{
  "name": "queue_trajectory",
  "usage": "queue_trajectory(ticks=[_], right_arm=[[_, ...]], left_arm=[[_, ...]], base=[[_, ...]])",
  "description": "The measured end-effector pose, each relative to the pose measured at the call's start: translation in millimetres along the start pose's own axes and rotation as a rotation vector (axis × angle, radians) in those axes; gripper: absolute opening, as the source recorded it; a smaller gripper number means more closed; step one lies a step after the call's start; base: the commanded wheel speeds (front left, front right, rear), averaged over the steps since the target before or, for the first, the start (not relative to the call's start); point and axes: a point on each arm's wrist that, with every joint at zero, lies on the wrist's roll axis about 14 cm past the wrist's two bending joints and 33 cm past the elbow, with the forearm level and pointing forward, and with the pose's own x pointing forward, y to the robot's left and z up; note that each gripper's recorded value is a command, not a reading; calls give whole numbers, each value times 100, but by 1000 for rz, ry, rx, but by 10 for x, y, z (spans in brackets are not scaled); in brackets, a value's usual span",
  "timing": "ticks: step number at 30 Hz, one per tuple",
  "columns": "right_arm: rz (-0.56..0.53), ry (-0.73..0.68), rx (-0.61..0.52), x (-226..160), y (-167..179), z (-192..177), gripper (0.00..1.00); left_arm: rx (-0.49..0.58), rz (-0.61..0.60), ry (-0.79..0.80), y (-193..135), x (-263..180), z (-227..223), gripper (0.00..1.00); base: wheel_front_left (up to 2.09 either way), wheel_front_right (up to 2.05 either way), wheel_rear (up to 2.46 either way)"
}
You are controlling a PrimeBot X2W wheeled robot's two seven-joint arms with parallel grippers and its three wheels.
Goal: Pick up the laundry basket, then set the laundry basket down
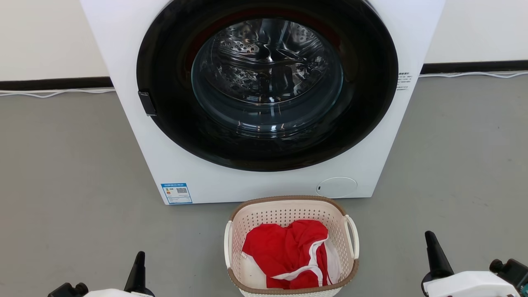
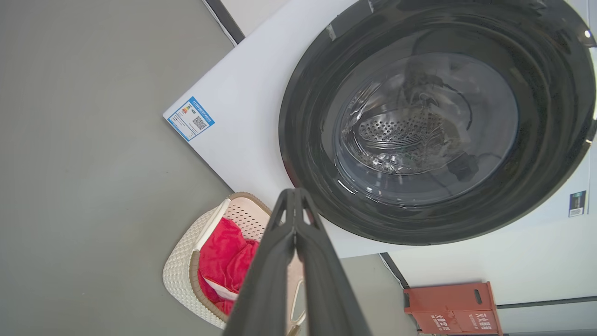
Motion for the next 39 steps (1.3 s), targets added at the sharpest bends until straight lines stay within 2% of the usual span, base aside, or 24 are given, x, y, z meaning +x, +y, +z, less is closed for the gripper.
queue_trajectory(ticks=[39], right_arm=[[61, -2, 488, 131, 189, 104, 0]], left_arm=[[-398, -120, 30, -298, 117, 119, 0]], base=[[0, 0, 0]])
